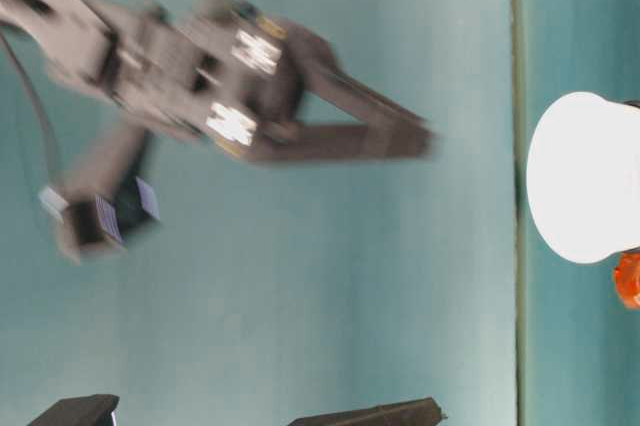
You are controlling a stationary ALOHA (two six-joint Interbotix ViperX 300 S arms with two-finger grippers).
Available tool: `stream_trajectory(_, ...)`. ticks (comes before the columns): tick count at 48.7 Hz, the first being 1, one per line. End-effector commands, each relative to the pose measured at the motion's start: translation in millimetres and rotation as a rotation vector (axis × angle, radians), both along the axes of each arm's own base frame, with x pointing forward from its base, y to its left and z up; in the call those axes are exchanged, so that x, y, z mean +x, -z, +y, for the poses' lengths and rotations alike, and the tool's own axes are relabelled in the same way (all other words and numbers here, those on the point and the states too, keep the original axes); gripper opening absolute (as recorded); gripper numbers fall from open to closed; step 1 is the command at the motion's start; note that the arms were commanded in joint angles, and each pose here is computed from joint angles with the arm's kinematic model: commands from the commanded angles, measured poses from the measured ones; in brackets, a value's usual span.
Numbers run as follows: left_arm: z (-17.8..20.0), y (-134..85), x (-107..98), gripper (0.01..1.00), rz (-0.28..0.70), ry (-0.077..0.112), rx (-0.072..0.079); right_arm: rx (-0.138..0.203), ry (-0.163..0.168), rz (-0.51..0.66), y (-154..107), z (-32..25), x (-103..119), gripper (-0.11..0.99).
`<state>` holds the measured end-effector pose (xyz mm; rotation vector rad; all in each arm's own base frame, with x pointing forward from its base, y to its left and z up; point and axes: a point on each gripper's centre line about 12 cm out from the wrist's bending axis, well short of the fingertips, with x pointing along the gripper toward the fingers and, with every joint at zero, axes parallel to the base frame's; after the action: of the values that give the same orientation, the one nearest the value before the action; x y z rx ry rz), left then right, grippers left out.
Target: Put the paper cup into the moved red handle cup holder.
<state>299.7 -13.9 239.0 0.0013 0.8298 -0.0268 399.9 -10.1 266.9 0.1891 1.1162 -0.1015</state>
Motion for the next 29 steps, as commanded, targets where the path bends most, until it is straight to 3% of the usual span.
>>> stream_trajectory(1,-0.8,-7,1,0.875,-0.023,0.004,0.002,-0.012,-0.017,-0.074,-22,1.4,-12,0.9)
stream_trajectory(15,-1.0,-7,1,0.875,-0.021,0.003,-0.001,-0.018,-0.032,-0.16,-32,6.4,-35,0.9)
stream_trajectory(29,-0.8,-7,0,0.876,-0.025,0.004,0.002,-0.02,-0.033,-0.203,-46,6.5,-43,0.9)
